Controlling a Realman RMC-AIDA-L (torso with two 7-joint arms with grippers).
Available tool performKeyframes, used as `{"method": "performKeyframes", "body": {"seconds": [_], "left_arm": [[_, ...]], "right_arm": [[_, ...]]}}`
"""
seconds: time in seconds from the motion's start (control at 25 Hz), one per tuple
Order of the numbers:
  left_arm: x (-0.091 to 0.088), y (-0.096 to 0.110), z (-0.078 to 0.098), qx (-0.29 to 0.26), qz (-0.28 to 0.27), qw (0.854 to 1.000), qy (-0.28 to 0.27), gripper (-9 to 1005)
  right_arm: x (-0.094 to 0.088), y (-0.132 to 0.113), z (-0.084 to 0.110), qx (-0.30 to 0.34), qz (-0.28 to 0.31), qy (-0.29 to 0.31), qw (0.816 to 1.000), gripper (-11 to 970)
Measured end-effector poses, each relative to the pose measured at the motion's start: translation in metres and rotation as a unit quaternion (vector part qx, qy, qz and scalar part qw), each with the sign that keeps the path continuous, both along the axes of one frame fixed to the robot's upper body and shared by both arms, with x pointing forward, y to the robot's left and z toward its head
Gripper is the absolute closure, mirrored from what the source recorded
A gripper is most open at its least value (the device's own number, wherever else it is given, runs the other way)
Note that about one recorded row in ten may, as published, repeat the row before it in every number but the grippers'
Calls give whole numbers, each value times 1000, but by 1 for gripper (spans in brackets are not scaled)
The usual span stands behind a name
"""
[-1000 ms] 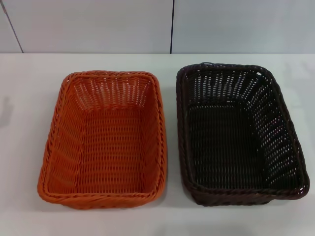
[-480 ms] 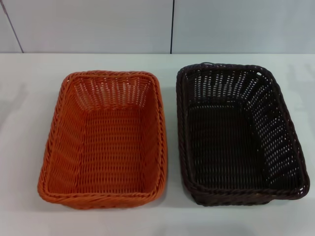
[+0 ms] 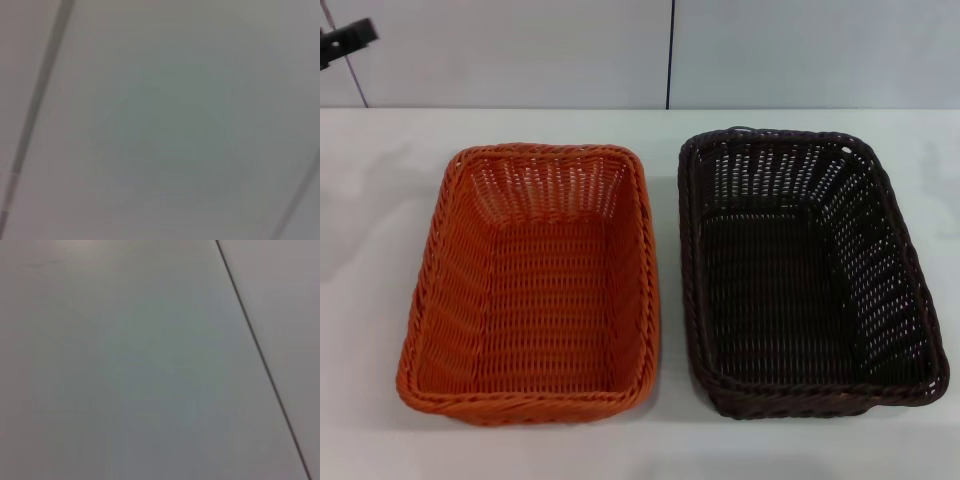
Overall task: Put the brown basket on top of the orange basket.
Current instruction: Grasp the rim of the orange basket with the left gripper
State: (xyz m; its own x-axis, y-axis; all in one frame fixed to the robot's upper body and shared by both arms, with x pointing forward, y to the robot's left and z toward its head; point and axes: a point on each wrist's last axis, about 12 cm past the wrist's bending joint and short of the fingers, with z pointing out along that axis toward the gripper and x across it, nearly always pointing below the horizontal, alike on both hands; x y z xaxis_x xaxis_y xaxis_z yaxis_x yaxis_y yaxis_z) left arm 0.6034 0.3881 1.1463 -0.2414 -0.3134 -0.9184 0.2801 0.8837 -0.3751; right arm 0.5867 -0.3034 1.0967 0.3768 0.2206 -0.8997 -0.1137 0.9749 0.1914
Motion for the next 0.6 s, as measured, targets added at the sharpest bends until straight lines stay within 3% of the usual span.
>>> {"method": "performKeyframes", "body": {"seconds": [0.04, 0.08, 0.16, 0.28, 0.36, 0.4, 0.48, 0.56, 0.6], "left_arm": [[6, -17, 35, 56, -67, 994, 59, 192], [6, -17, 35, 56, -67, 994, 59, 192], [8, -35, 56, 96, -99, 985, 100, 194], [11, -49, 63, 138, -109, 969, 171, 196], [11, -49, 63, 138, -109, 969, 171, 197], [10, -61, 67, 167, -108, 956, 214, 198], [7, -69, 67, 192, -98, 945, 247, 199], [7, -69, 67, 192, -98, 945, 247, 200], [4, -74, 66, 205, -94, 938, 265, 201]], "right_arm": [[0, -1, 0, 1, -2, 1, 1000, 475], [-1, -2, -1, 2, -5, 2, 1000, 475], [-2, -4, -2, 4, -10, 3, 1000, 475], [-3, -7, -2, 5, -15, 3, 1000, 475], [-3, -8, -2, 4, -16, 4, 1000, 475], [-4, -8, -3, 3, -17, 5, 1000, 475], [-4, -10, -4, 2, -21, 10, 1000, 475], [-4, -11, -5, 3, -24, 12, 1000, 475], [-4, -12, -5, 3, -26, 14, 1000, 475]]}}
